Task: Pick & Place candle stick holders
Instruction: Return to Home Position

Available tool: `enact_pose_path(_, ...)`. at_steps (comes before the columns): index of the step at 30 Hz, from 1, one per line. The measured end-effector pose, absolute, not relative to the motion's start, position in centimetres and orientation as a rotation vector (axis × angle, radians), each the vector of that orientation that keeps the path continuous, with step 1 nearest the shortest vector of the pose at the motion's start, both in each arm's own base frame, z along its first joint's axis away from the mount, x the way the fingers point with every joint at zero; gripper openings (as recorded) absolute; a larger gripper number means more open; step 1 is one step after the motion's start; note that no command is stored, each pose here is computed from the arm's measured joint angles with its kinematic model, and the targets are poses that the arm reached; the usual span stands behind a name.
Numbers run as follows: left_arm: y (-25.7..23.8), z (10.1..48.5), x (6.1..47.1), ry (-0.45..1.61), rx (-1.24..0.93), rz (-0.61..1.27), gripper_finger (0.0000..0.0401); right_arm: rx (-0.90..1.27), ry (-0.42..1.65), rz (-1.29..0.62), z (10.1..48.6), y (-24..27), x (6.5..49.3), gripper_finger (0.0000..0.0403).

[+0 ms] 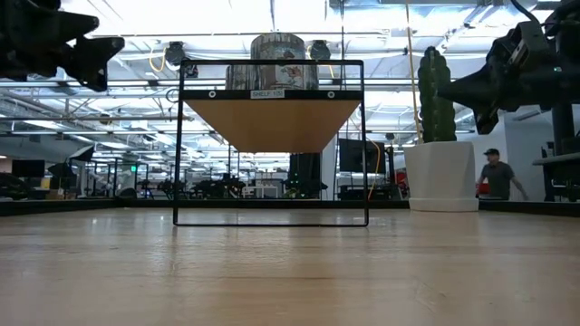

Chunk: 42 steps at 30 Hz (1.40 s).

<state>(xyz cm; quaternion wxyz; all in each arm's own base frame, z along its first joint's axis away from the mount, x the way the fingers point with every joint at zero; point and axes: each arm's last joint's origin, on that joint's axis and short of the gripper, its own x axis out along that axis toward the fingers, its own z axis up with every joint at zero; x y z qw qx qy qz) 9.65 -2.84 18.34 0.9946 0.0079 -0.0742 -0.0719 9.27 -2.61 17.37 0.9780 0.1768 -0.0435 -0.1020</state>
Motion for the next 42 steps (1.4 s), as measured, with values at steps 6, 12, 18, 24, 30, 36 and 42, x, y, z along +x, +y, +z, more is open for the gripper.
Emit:
enact_pose_path(6,-3.03,17.94,9.50,-0.112,-0.008,-0.225,0.0202,0.365,-0.067,-0.156,17.25,-2.46,9.31,0.0000)
enact_pose_path(12,-3.00,17.79,9.41,-0.099,-0.005,-0.226,0.0202,0.369,-0.058,-0.160,17.15,-2.47,9.32,0.0000)
enact_pose_path(18,-2.73,17.66,9.49,-0.081,-0.052,-0.133,0.0202,0.373,-0.062,-0.159,17.19,-2.48,9.33,0.0000)
enact_pose_path(24,-2.69,17.59,9.50,-0.074,-0.051,-0.116,0.0202,0.372,-0.064,-0.159,17.21,-2.48,9.33,0.0000)
enact_pose_path(30,-2.69,17.59,9.50,-0.073,-0.053,-0.116,0.0202,0.372,-0.065,-0.159,17.22,-2.48,9.32,0.0000)
enact_pose_path(36,-2.69,17.59,9.50,-0.073,-0.053,-0.115,0.0202,0.372,-0.066,-0.159,17.22,-2.48,9.32,0.0000)
enact_pose_path(42,-2.69,17.59,9.50,-0.074,-0.053,-0.115,0.0202,0.372,-0.066,-0.159,17.23,-2.48,9.32,0.0000)
